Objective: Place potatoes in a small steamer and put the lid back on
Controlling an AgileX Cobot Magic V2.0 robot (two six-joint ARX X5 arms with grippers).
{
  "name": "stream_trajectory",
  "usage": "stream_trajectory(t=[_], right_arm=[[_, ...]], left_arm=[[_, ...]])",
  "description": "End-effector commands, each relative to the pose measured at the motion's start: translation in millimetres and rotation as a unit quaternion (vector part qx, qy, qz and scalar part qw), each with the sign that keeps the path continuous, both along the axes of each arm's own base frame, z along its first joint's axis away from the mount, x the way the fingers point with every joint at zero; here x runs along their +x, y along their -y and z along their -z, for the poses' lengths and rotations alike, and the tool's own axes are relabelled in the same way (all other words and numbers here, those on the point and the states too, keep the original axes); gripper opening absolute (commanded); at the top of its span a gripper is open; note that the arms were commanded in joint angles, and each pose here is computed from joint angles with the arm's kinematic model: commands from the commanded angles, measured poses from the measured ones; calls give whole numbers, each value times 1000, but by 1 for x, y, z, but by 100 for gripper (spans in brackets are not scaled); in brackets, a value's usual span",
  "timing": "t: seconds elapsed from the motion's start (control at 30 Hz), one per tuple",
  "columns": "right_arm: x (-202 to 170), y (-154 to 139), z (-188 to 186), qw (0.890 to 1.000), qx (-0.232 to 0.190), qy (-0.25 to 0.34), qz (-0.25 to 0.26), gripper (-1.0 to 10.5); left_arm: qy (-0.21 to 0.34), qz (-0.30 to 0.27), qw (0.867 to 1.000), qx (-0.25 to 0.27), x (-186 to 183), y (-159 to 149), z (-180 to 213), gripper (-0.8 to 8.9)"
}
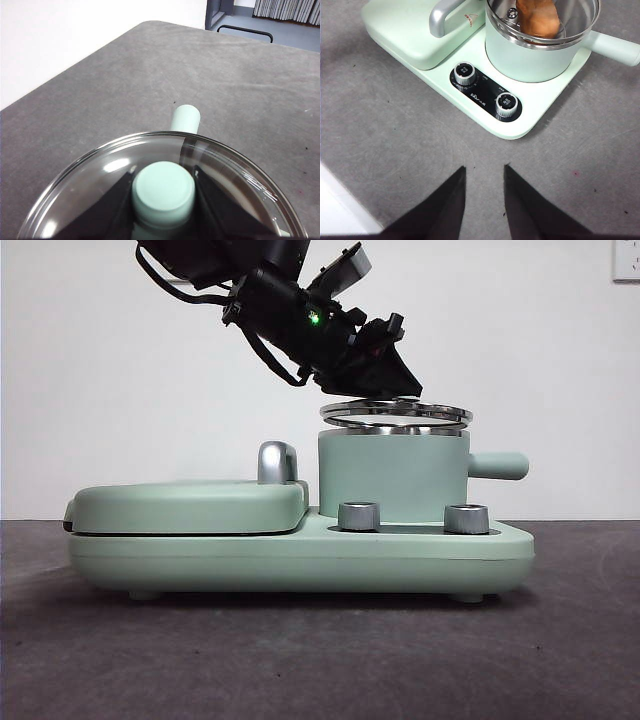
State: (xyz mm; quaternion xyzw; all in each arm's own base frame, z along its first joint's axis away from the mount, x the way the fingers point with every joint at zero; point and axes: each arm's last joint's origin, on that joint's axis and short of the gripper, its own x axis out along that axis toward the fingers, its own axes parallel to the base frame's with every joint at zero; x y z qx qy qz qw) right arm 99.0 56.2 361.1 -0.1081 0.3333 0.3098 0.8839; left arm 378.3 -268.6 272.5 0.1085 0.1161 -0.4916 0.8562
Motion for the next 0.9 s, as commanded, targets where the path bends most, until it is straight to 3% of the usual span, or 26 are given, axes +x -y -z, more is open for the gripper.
stream_trajectory(t=[0.03, 0.9], right_arm=[[1, -1, -3, 1000, 6, 2, 4, 123], [2, -1, -3, 1000, 11, 3, 7, 123]], left_arm=[[20, 7, 1000, -12, 0, 5, -7, 15], [5, 1, 1000, -2, 1, -1, 7, 15]])
